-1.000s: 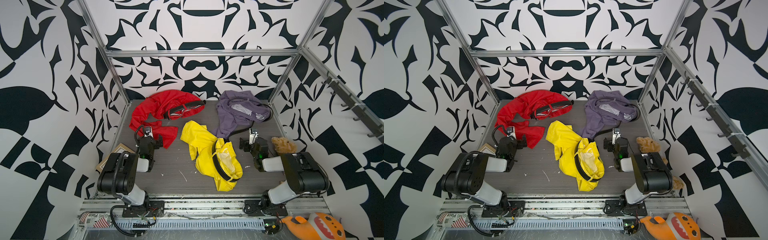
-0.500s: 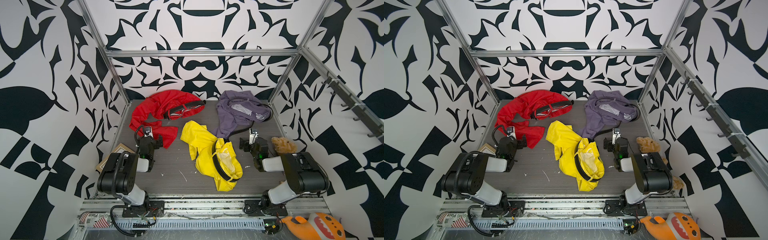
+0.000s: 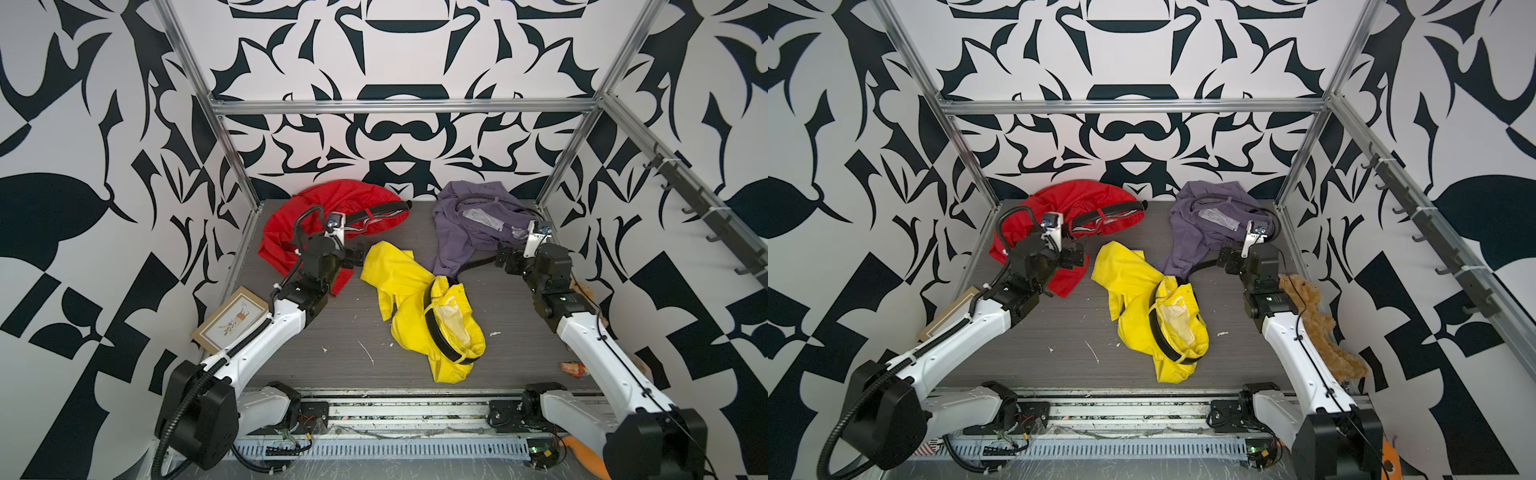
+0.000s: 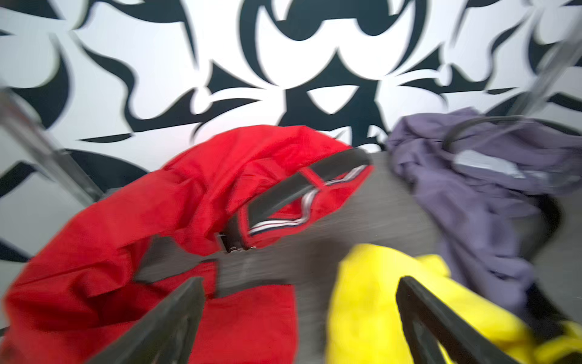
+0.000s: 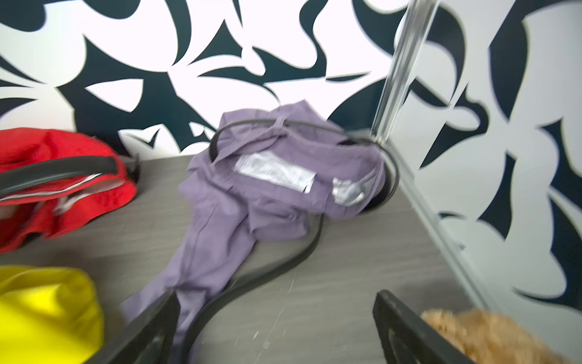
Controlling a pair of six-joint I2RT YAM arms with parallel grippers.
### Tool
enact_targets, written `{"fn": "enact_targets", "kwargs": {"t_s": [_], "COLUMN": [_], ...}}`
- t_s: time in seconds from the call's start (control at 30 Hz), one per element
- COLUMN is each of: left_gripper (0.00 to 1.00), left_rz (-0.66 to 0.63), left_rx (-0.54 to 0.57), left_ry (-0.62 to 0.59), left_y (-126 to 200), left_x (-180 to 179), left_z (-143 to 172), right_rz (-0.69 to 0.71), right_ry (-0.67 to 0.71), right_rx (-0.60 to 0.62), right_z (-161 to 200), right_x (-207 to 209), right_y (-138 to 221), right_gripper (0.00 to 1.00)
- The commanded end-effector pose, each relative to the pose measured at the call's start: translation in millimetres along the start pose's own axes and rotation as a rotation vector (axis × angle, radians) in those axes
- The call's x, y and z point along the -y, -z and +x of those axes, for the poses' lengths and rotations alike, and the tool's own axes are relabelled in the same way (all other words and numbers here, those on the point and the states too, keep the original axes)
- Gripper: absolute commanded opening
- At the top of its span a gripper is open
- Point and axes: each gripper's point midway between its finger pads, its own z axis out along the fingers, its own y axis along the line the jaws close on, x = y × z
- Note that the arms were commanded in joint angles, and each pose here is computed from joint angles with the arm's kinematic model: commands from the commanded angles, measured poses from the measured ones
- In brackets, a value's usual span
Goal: Remove the belt from the trousers
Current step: Adjust the trousers at the center of the board.
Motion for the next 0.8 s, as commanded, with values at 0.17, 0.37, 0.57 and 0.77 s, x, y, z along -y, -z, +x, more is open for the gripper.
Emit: {"fn": "enact_targets", "kwargs": {"t_s": [0.17,0.37,0.57,0.77], "left_gripper": [1.0,0.99,0.81,0.36], "left_rz": [0.382,0.336,0.138,0.056], "left_rx": [-0.59,-0.824,-0.892,-0.84], "left_ry": [-0.004,-0.002,-0.035,0.041], "left_y": [26,25,13,1], "left_x": [195,215,168,112], "left_z": [107,181,214,219], "right_rz": [-0.098,-0.093,-0.112,-0.189], "right_ry": [-0.214,-0.192,-0.167,-0.154], "right_rx": [-0.531,-0.61,-0.648,-0.66], "right_z": [131,160,190,198], "right_x": [-27,-42,-61,-95], "right_y": [52,62,46,15], "right_gripper": [0.99,0.99,0.99,0.95]}}
